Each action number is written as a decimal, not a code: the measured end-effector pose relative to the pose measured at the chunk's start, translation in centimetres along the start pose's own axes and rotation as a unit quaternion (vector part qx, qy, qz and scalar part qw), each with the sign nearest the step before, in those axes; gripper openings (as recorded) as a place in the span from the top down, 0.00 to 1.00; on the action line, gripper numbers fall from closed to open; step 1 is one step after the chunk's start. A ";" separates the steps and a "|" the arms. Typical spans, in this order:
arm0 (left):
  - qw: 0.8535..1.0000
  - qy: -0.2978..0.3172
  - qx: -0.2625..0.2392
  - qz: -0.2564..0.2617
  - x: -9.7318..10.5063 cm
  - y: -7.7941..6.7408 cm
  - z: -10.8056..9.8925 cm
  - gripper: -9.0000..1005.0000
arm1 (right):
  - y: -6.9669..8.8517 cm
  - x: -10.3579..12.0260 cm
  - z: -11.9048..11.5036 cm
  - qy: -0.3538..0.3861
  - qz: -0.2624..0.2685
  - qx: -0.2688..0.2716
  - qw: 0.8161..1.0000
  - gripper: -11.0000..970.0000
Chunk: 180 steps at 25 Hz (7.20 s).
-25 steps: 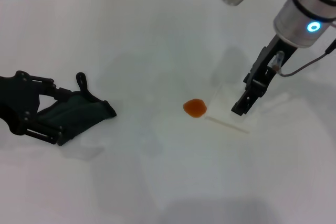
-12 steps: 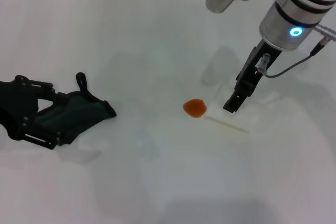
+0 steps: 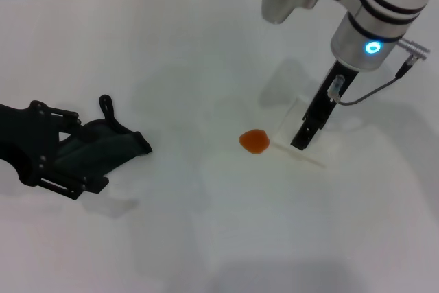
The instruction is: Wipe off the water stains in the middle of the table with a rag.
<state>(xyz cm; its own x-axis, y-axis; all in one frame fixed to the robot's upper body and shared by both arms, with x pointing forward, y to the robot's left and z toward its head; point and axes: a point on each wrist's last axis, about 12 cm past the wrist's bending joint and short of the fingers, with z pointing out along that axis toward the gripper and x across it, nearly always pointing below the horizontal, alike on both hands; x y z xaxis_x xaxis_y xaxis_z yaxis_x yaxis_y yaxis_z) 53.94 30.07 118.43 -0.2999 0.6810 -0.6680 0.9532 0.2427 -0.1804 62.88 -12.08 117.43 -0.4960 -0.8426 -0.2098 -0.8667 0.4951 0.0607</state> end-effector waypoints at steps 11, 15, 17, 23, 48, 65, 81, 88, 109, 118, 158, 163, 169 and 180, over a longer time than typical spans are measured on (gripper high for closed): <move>1.000 -0.002 0.005 0.005 -0.5 0.0 0.5 0.12 | 0.1 0.4 1.6 0.014 0.000 0.005 1.000 0.12; 1.000 -0.004 0.002 0.004 -0.5 0.0 0.5 0.12 | 0.0 0.7 2.1 0.021 0.001 0.005 1.000 0.12; 1.000 -0.005 0.002 0.004 -0.5 0.0 0.5 0.12 | 0.1 0.8 2.2 0.022 0.000 0.005 1.000 0.13; 1.000 -0.005 0.001 0.005 -0.5 0.0 0.6 0.12 | 0.0 1.2 2.7 0.026 0.000 0.008 1.000 0.16; 1.000 -0.006 -0.012 0.006 0.0 -0.6 0.1 0.12 | -2.2 8.8 -1.5 -0.137 0.067 0.001 0.988 0.32; 1.000 -0.009 -0.020 0.011 -0.3 -0.8 -0.3 0.12 | -1.9 19.7 0.0 -0.506 0.023 -0.029 0.862 0.40; 0.999 -0.029 -0.027 0.017 -0.6 -0.7 -1.1 0.12 | 0.1 21.4 7.9 -0.587 0.049 0.043 0.807 0.41; 0.999 -0.029 -0.026 0.016 -0.5 -0.8 -1.0 0.12 | 1.1 22.3 9.5 -0.598 0.054 0.099 0.793 0.41; 1.000 -0.007 -0.005 0.008 -0.1 -1.2 -0.2 0.12 | 1.3 24.0 12.0 -0.539 0.083 0.161 0.823 0.38; 1.000 -0.010 -0.002 0.006 -0.2 -1.3 0.2 0.12 | 1.3 24.7 12.2 -0.531 0.100 0.166 0.825 0.30; 1.000 -0.009 0.001 0.004 -0.1 -1.6 0.5 0.13 | 1.7 25.8 12.1 -0.526 0.113 0.128 0.833 0.11; 1.000 -0.009 0.001 0.003 -0.1 -1.6 0.5 0.13 | 1.5 26.2 11.7 -0.519 0.110 0.111 0.841 0.11; 1.000 -0.009 0.001 0.002 -0.1 -1.6 0.5 0.13 | 1.4 27.4 11.1 -0.509 0.112 0.112 0.846 0.11; 1.000 -0.008 0.000 -0.006 0.4 -1.7 0.4 0.13 | 0.0 28.4 9.4 -0.468 0.102 0.085 0.874 0.11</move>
<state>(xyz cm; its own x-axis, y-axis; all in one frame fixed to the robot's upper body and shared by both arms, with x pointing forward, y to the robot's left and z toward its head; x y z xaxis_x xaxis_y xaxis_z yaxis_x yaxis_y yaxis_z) 52.19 29.64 118.21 -0.3098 0.6672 -0.6774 0.9498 0.2496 -0.1885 49.27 -33.99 102.29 -0.3105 -0.2305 -0.9222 -0.7047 0.7069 0.0606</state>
